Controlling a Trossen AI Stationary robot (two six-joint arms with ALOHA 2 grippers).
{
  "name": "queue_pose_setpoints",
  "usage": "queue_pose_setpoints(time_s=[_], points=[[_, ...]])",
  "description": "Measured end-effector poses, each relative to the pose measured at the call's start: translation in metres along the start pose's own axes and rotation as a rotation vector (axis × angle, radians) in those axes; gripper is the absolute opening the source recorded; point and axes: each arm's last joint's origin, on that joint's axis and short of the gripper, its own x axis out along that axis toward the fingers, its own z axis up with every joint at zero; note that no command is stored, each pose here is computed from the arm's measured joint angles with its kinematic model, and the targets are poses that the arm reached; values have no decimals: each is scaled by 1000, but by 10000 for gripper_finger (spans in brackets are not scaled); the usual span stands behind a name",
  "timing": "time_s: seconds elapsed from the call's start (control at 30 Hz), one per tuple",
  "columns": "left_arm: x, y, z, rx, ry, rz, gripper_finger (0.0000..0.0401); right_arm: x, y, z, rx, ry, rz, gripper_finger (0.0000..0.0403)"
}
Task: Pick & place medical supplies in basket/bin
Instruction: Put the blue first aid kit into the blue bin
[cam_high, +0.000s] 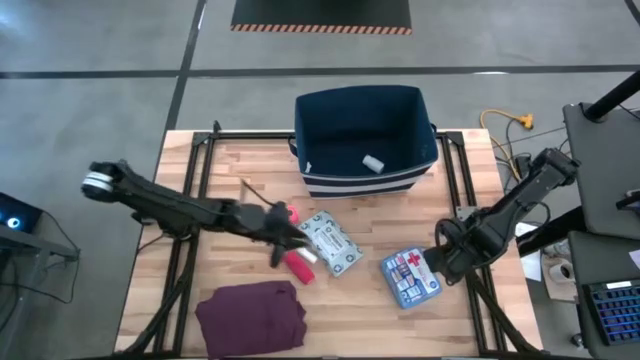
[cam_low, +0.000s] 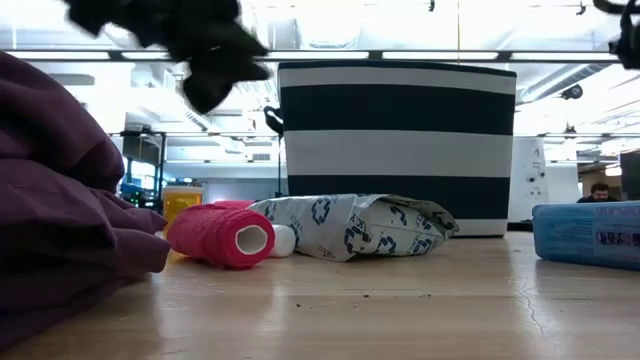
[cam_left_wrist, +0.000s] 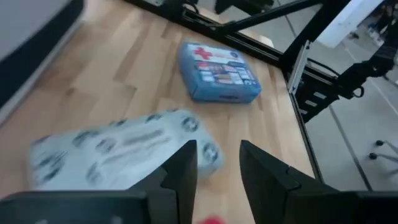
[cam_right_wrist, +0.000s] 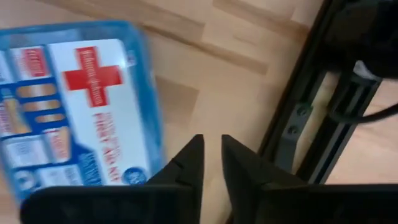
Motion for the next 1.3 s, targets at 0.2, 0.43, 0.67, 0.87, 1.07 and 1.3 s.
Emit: queue_pose_setpoints(time_s=[0.2,0.43,0.67,0.87,1.07,1.3], points=[[80,-39,25,63,34,-30,78,25,-3,-3,-74,10,30,14],[162,-76,12,144,163,118,45,43,-16,-8,-49,-1,67,12],[219,-98,11,165,227,140,13,45,-19,-10,-36,-28,79,13],[245,-98,10,201,356,173,1,54,-12,-16,19,17,86,13],[250,-102,12,258,384,135,0,82,-5,-21,95,68,131,13],[252,-87,8,233,472,66,0,91,-5,-22,118,86,103,13]])
